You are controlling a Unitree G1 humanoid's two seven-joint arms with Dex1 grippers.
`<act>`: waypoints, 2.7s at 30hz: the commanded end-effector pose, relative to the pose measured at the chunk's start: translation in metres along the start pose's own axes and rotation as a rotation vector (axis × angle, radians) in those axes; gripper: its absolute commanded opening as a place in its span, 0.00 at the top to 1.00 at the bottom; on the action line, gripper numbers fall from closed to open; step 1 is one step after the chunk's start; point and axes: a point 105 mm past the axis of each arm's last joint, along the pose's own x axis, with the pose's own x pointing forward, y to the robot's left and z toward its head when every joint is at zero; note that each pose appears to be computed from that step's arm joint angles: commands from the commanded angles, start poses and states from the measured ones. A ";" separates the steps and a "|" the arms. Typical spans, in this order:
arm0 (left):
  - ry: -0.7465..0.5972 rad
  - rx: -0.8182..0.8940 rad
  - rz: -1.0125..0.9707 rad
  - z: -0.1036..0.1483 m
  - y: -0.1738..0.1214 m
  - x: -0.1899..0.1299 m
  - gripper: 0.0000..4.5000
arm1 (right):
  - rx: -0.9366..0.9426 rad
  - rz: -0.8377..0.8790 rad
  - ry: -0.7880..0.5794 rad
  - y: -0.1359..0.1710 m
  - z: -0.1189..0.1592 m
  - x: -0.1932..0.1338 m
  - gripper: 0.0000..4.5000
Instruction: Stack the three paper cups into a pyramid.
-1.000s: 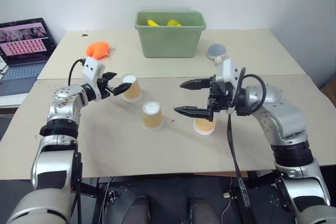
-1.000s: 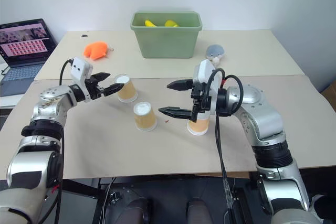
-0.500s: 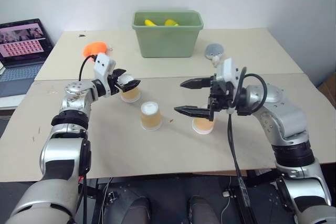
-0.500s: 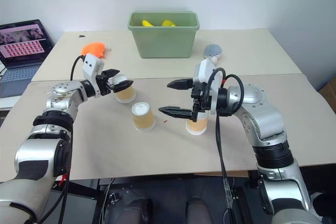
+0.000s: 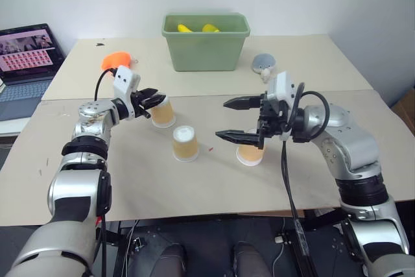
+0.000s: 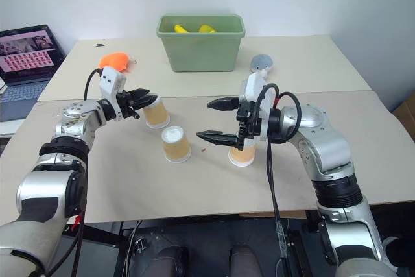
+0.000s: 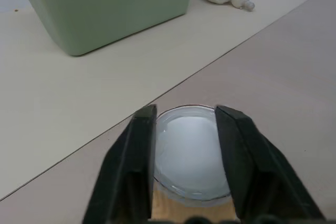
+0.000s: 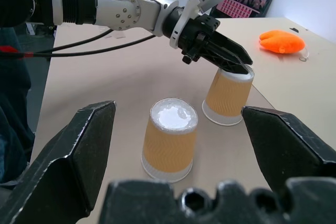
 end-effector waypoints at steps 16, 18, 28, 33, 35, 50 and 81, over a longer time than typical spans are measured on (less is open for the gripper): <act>-0.050 0.059 0.010 0.022 0.008 -0.009 0.73 | -0.063 -0.030 -0.039 -0.008 0.014 -0.001 0.00; -0.071 0.058 0.008 0.025 0.009 -0.011 0.73 | -0.065 -0.032 -0.039 -0.008 0.014 -0.001 0.00; -0.082 0.060 -0.014 0.024 0.008 -0.024 0.03 | -0.059 -0.046 -0.029 -0.009 0.010 -0.001 0.00; -0.061 0.068 0.005 0.019 0.011 -0.031 0.01 | -0.056 -0.048 -0.027 -0.010 0.008 -0.001 0.00; -0.051 0.064 0.008 0.016 0.010 -0.032 0.01 | -0.056 -0.048 -0.028 -0.010 0.008 -0.001 0.00; -0.002 0.051 -0.038 -0.002 -0.004 -0.017 0.01 | -0.055 -0.061 -0.032 -0.010 0.009 -0.002 0.00; -0.016 0.047 -0.017 -0.002 -0.005 0.000 0.40 | -0.070 -0.077 -0.014 -0.012 0.010 -0.008 0.00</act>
